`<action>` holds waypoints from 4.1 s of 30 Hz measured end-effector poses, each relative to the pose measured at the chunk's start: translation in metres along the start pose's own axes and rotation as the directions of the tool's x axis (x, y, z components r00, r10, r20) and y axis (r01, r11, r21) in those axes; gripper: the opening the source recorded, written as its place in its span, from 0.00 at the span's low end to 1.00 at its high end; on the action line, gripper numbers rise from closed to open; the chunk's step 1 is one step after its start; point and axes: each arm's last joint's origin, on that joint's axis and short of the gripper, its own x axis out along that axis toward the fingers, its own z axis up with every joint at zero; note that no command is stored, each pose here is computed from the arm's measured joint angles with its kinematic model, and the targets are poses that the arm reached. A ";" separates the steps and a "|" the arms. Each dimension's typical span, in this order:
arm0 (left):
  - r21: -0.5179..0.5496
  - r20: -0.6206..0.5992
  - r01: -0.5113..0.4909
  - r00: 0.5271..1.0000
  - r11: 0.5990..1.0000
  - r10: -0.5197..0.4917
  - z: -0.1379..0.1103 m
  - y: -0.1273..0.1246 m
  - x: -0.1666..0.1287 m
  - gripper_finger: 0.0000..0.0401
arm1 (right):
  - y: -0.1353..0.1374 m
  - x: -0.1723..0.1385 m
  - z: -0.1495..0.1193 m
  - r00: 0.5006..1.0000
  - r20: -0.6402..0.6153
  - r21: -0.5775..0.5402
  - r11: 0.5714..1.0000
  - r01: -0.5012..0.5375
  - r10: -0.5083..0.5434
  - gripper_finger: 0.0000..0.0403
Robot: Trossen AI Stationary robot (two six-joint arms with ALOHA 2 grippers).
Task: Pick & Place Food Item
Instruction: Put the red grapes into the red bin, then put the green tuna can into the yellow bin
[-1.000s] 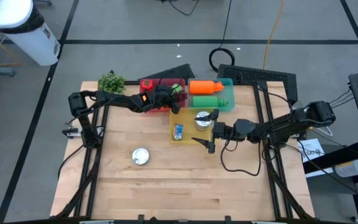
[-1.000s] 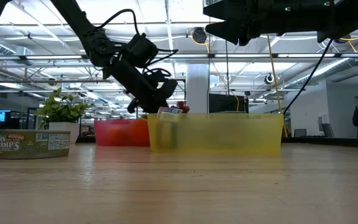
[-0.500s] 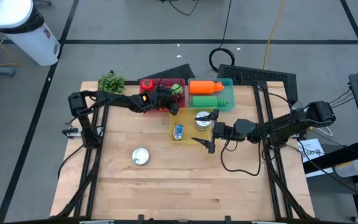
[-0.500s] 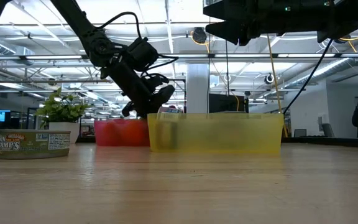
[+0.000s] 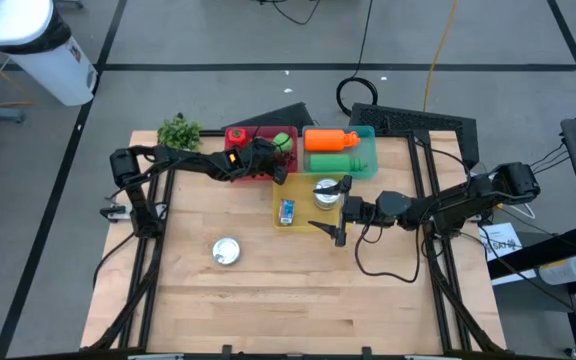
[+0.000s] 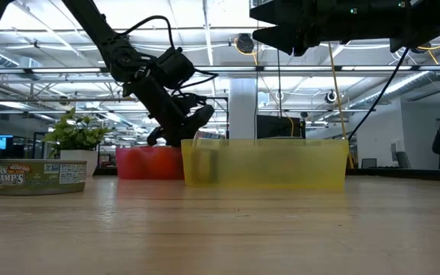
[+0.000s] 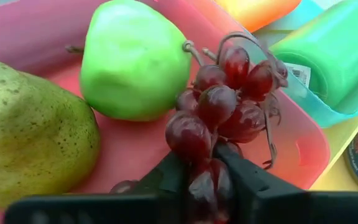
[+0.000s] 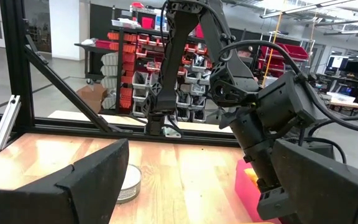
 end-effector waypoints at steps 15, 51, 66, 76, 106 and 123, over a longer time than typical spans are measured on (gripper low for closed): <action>0.028 0.041 0.099 0.994 0.995 -0.100 0.016 -0.006 -0.020 0.68 | 0.000 0.000 0.000 1.000 0.000 0.000 1.000 0.000 0.000 0.94; 0.342 -0.611 0.281 0.791 0.897 -0.015 -0.123 -0.082 -0.257 0.70 | 0.008 -0.002 0.002 0.996 -0.011 0.065 0.994 -0.083 0.084 0.94; 0.445 -0.624 0.006 0.719 0.896 0.305 -0.163 -0.043 -0.233 0.70 | 0.022 0.000 0.012 0.992 0.005 0.055 0.991 -0.123 0.123 0.94; 0.404 -0.567 0.030 0.792 0.914 0.225 -0.175 -0.026 -0.194 0.70 | 0.020 0.000 0.012 0.997 -0.005 0.027 0.997 -0.074 0.074 0.94; 0.554 -0.561 0.454 0.823 0.698 -0.090 -0.143 -0.118 -0.209 0.19 | 0.031 0.003 0.018 0.992 -0.049 0.039 0.993 -0.115 0.117 0.94; 0.499 -0.587 0.474 0.801 0.726 -0.119 -0.143 -0.122 -0.202 0.01 | 0.101 0.083 -0.023 0.917 -0.331 -0.078 0.962 -0.262 0.223 0.94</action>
